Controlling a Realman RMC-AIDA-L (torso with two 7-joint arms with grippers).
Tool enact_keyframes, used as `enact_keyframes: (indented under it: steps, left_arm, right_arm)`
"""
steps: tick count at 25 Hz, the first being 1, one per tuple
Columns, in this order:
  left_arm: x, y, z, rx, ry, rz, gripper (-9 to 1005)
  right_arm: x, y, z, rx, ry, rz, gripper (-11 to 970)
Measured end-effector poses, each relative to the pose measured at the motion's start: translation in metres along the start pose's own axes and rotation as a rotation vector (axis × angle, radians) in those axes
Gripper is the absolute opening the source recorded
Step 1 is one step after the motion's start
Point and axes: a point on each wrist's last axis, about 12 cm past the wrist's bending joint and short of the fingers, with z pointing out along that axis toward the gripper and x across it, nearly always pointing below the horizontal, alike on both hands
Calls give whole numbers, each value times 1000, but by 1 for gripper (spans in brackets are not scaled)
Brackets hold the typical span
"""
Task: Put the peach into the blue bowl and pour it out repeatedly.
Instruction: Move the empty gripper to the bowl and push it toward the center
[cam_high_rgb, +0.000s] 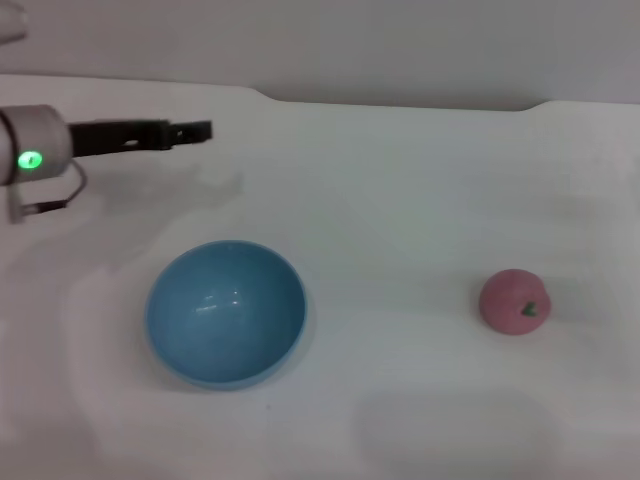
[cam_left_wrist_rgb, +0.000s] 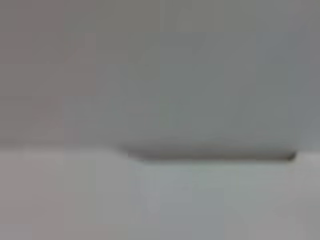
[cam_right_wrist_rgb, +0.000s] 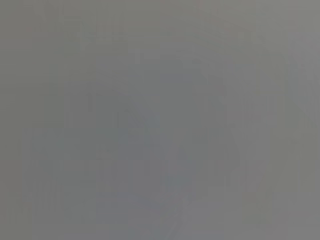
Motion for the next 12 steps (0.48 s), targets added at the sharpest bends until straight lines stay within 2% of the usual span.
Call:
enact_keyframes:
  steps: [6,12]
  left_arm:
    - [7,11,-49,34,184,-154,706]
    - [28,15,-73,-26,297,-199,706]
  right_arm:
    - [-2,4,11,-11,25,-8,664]
    - [-6,6,20,-21,30,-22,665]
